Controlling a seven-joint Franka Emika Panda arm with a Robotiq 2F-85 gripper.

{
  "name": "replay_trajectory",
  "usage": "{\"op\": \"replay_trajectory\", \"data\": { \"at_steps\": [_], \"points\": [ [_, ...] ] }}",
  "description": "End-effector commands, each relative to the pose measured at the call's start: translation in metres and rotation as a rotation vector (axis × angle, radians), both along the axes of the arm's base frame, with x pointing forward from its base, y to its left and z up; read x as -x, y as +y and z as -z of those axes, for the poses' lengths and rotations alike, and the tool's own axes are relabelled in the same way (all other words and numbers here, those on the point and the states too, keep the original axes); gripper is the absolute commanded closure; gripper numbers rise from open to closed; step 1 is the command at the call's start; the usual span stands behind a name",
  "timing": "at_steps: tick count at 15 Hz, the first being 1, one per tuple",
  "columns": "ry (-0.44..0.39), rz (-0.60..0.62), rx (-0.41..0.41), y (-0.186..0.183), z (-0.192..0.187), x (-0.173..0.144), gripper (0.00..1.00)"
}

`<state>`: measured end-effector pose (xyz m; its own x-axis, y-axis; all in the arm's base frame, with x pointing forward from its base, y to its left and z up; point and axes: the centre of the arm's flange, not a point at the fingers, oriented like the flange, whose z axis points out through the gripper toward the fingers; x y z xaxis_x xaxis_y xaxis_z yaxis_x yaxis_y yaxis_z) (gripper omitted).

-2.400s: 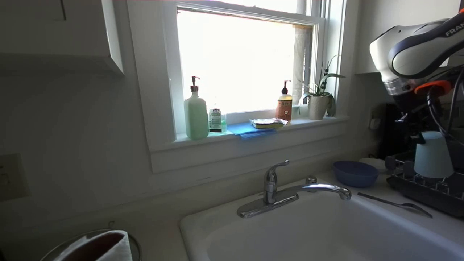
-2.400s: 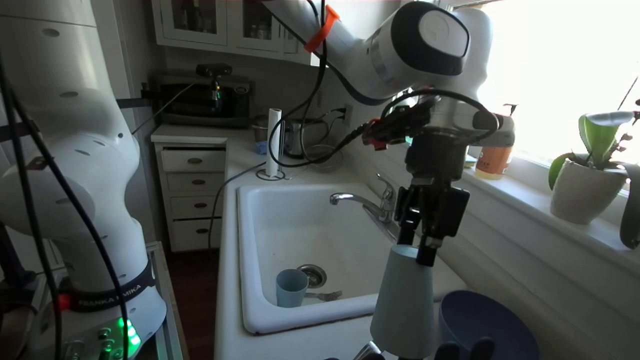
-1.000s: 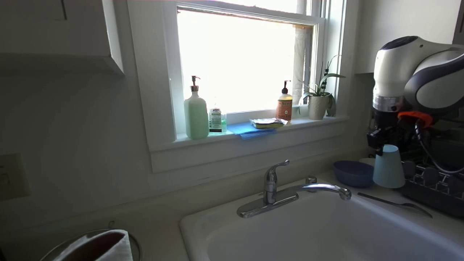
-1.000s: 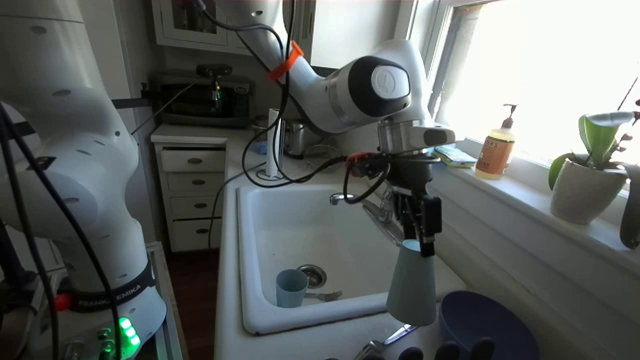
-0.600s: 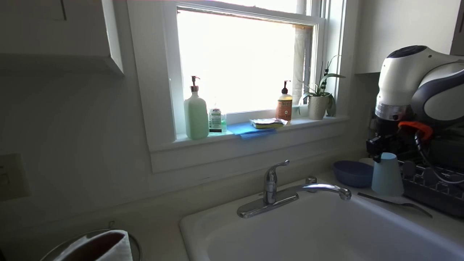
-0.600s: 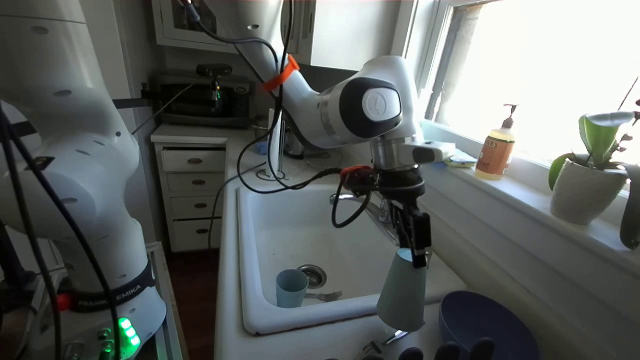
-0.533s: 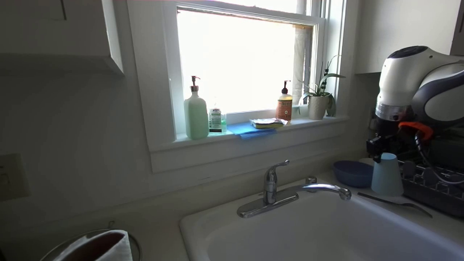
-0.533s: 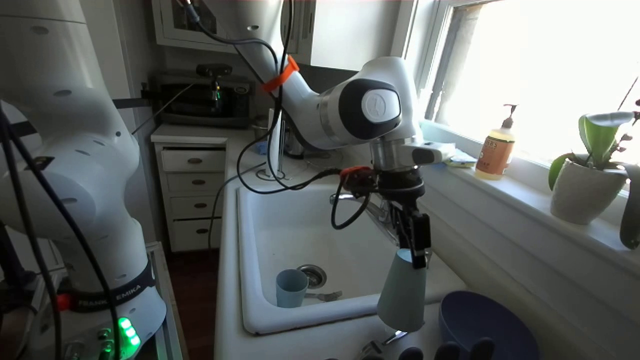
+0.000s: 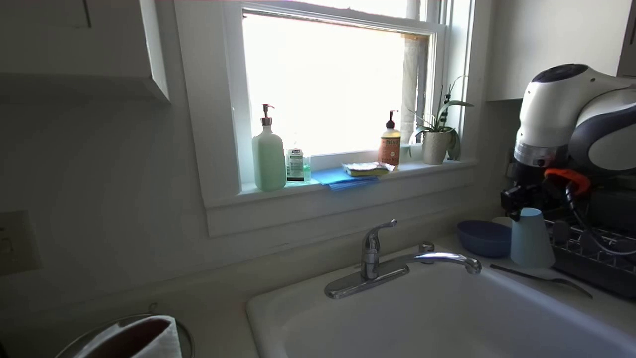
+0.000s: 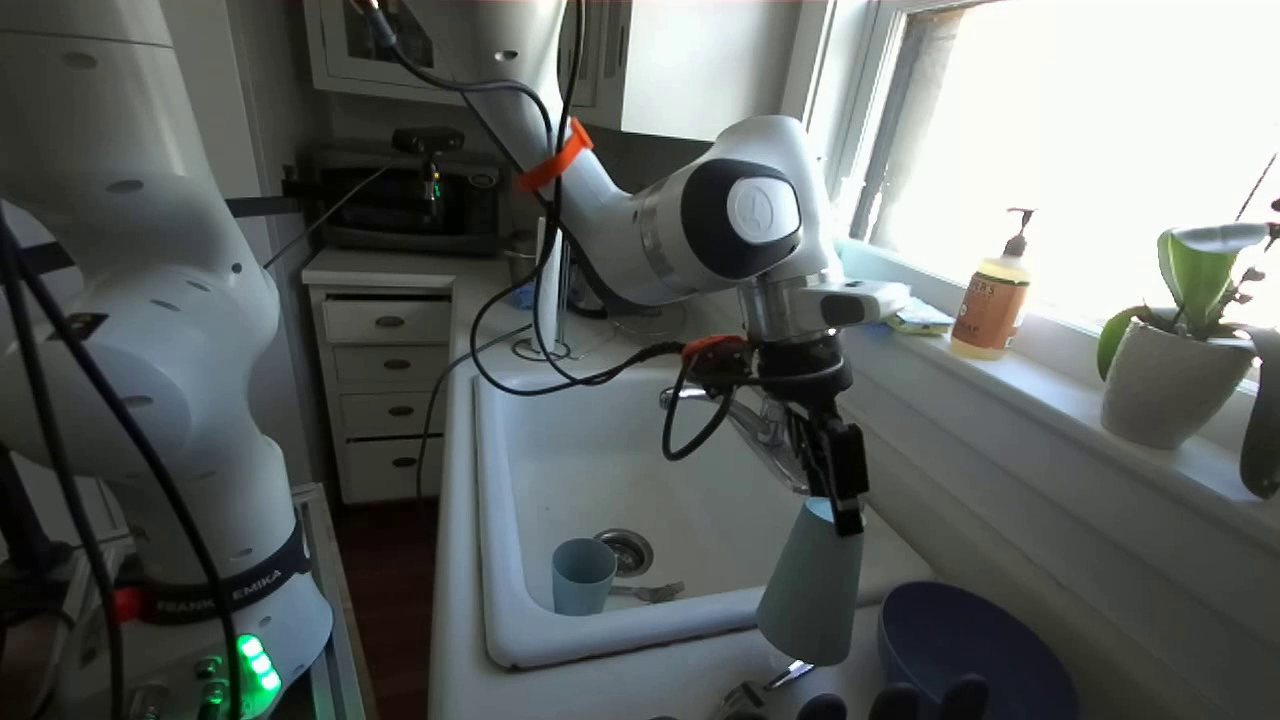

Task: Place the cup on the counter upright

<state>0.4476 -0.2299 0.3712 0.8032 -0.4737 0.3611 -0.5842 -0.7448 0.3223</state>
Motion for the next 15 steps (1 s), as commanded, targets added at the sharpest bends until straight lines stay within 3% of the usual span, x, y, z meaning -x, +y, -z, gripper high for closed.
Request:
{"op": "replay_trajectory", "data": {
  "at_steps": [1,5,7,15],
  "points": [
    [-0.084,0.037,0.106,0.002,0.014,0.007,0.60],
    [-0.104,0.083,0.176,-0.003,0.024,0.013,0.60],
    [-0.070,0.113,0.137,-0.002,0.027,0.016,0.60],
    [0.172,0.114,-0.215,-0.016,0.023,0.023,0.60]
  ]
}}
